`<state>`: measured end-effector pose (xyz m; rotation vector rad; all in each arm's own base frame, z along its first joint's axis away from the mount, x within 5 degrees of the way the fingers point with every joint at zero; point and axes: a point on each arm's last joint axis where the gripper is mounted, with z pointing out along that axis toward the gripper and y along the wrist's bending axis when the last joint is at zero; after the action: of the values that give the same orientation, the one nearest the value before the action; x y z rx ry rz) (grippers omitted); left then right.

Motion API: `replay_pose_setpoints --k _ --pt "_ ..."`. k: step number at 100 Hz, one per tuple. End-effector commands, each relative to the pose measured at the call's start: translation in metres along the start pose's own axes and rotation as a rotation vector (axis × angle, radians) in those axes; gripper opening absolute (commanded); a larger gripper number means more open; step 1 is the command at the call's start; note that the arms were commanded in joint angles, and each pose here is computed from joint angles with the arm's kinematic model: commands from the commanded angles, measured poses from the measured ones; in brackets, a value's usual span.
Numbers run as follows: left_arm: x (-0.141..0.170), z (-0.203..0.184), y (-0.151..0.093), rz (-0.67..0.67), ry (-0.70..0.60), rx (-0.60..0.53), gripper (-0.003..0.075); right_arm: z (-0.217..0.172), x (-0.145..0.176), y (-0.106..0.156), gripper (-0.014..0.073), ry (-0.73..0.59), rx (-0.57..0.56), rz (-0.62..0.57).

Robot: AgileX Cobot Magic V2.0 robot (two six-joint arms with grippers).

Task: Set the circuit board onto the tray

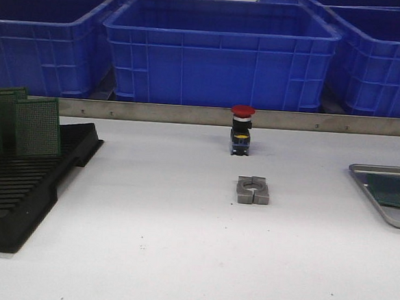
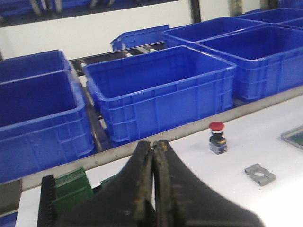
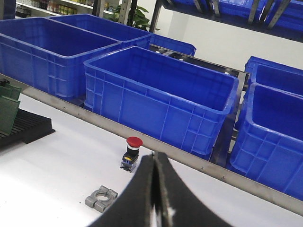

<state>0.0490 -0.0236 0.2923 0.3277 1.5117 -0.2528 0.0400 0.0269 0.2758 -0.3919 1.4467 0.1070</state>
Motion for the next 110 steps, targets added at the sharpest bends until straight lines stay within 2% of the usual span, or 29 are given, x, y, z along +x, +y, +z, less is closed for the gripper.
replay_pose_setpoints --k 1,15,27,44,51,110 --pt "-0.004 0.001 0.009 -0.073 -0.096 -0.115 -0.0020 -0.001 -0.010 -0.004 -0.0055 -0.042 0.036 0.011" --pt "0.023 0.000 0.015 -0.136 -0.078 -0.232 -0.0020 -0.001 -0.010 -0.004 -0.0055 -0.042 0.036 0.011" --pt "0.047 -0.006 0.018 -0.094 -0.063 -0.316 -0.0020 -0.001 -0.010 -0.004 -0.0055 -0.042 0.036 0.011" --pt "0.084 -0.007 0.020 -0.137 -0.040 -0.380 -0.0020 -0.001 -0.010 -0.004 -0.0055 -0.042 0.036 0.011" --pt "0.095 -0.006 0.020 -0.152 0.019 -0.386 -0.0020 -0.001 -0.010 -0.004 -0.0055 -0.042 0.036 0.011" --pt "0.096 -0.006 0.020 -0.155 0.033 -0.388 -0.0020 -0.001 -0.010 -0.004 -0.0055 -0.040 0.033 0.011"
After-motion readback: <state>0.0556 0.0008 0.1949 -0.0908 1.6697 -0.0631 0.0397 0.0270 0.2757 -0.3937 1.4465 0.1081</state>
